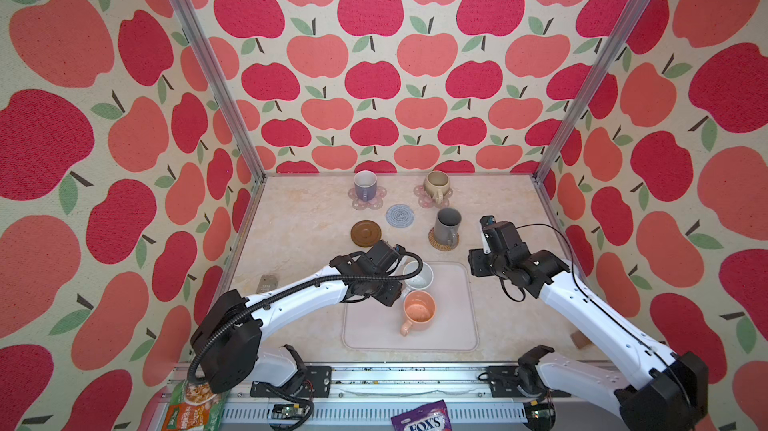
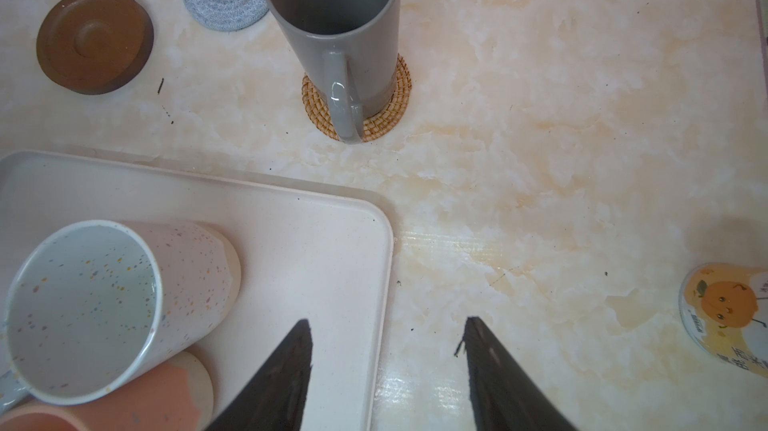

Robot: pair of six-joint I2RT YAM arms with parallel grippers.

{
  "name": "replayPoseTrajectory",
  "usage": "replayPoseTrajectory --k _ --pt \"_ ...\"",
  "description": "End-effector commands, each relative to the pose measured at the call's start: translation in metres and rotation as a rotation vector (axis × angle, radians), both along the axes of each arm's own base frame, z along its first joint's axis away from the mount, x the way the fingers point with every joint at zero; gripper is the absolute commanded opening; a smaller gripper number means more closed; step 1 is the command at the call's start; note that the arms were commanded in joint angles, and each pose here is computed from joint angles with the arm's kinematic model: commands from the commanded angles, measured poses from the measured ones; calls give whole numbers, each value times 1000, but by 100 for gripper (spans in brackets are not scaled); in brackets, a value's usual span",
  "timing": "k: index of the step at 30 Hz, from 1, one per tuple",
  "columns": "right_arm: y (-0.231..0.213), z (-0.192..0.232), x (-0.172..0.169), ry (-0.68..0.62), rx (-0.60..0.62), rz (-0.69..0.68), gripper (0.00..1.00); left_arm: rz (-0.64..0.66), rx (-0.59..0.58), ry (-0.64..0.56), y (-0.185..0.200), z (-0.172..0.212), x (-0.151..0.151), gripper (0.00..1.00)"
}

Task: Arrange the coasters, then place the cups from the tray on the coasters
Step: 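Move the left gripper down over the white speckled mug on the tray, then grasp the white speckled mug with the left gripper and lift it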

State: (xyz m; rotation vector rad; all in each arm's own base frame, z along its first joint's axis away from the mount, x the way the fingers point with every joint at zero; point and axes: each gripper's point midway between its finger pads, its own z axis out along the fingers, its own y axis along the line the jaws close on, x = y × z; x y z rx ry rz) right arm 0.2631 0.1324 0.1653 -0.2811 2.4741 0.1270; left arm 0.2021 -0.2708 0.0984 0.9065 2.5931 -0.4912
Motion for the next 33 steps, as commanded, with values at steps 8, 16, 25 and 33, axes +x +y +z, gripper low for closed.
replayPoseTrajectory --k 8,16,25,33 --pt "-10 -6 -11 21 -19 -24 62 -64 -69 16 -26 8 -5 52" --pt "-11 -12 -13 29 -17 -32 63 -70 -47 22 -41 -9 5 50" --pt "-12 -15 -14 36 -30 -28 63 -75 -30 -46 -46 -14 22 31" --pt "-13 -21 -13 49 -49 -26 63 -67 5 -106 -39 -11 33 0"
